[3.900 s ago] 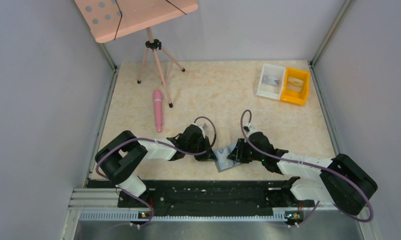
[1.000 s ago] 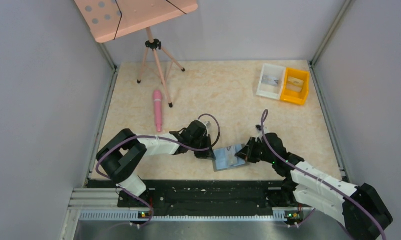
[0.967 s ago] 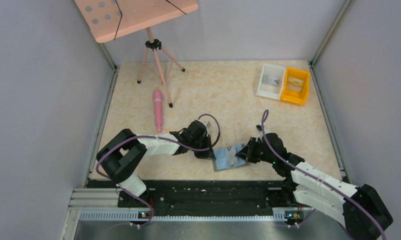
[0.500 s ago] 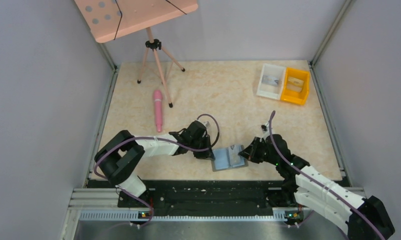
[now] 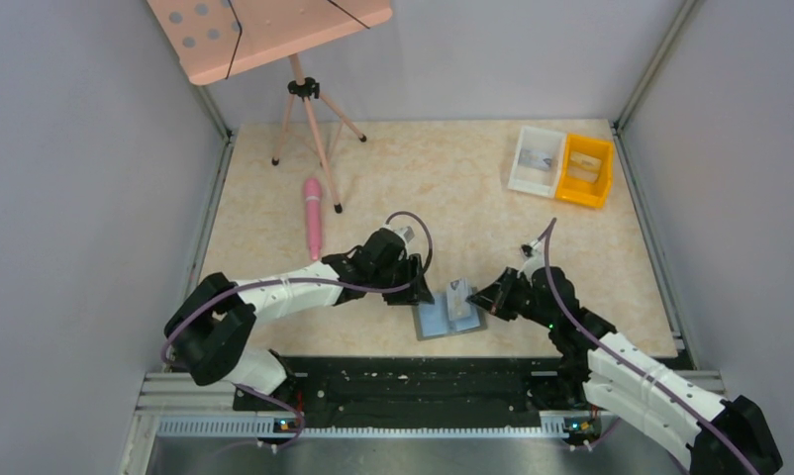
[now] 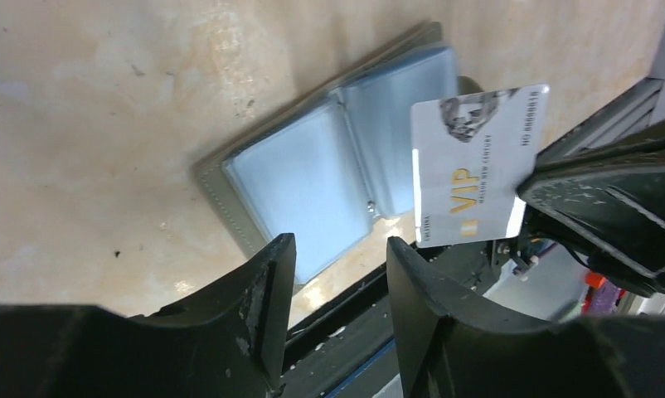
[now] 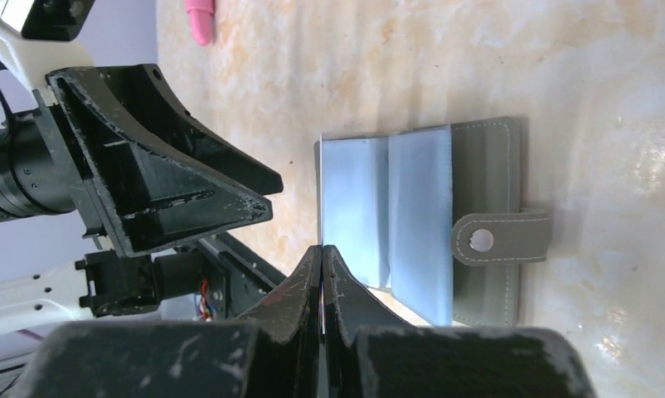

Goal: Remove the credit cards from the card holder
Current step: Remove the credit card from the card holder, then place the credit card in the storage box.

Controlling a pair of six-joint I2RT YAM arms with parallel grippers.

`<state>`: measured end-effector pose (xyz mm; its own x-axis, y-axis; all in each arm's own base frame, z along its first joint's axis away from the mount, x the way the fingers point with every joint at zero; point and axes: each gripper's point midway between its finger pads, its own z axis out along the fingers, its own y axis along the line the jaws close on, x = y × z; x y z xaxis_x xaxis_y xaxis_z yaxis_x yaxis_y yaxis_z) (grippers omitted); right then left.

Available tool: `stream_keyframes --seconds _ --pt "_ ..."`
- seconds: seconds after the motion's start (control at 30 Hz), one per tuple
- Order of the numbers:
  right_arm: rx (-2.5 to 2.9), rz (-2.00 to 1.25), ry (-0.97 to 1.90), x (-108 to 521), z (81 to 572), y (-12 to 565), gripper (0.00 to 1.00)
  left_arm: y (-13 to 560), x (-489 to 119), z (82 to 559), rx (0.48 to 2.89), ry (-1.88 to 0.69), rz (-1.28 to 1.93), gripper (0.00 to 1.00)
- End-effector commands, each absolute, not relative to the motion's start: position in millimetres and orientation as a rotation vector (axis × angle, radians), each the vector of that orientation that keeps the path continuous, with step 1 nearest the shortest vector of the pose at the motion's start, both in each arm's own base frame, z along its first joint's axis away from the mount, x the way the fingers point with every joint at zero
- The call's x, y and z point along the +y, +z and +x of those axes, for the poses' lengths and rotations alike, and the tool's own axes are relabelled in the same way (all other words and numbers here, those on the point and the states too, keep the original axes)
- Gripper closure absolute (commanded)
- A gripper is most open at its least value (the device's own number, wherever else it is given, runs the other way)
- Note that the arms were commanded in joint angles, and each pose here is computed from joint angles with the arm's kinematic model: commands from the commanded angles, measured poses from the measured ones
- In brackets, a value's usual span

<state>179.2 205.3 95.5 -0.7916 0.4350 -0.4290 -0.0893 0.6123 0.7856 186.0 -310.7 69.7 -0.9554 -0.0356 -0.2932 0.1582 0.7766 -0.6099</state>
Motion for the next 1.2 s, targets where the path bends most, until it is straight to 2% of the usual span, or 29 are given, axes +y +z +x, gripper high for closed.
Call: stream_keyframes --seconds 0.0,0.23,0.63,0.83,0.93,1.1,1.13,1.17 --pt "2.122 0.306 1.250 212 186 119 1.00 115 -334 192 2.526 -1.140 0.133 0.48" --pt "2.031 0.337 1.357 215 184 135 1.00 136 -351 182 2.403 -1.385 0.166 0.36" --pt "1.898 0.349 1.438 212 182 159 1.00 153 -361 180 2.329 -1.495 0.189 0.37" --pt "1.845 0.314 1.512 216 177 166 1.00 173 -363 179 2.232 -1.586 0.173 0.51" --pt "1.833 0.288 1.516 216 175 168 1.00 183 -360 179 2.165 -1.616 0.155 0.65" --pt "1.836 0.228 1.512 220 175 172 1.00 189 -361 176 2.158 -1.622 0.211 0.95" --pt "1.839 0.221 1.518 222 174 172 1.00 187 -360 174 2.173 -1.616 0.218 1.00" --pt "1.839 0.214 1.523 223 174 173 1.00 188 -361 174 2.170 -1.618 0.225 1.00"
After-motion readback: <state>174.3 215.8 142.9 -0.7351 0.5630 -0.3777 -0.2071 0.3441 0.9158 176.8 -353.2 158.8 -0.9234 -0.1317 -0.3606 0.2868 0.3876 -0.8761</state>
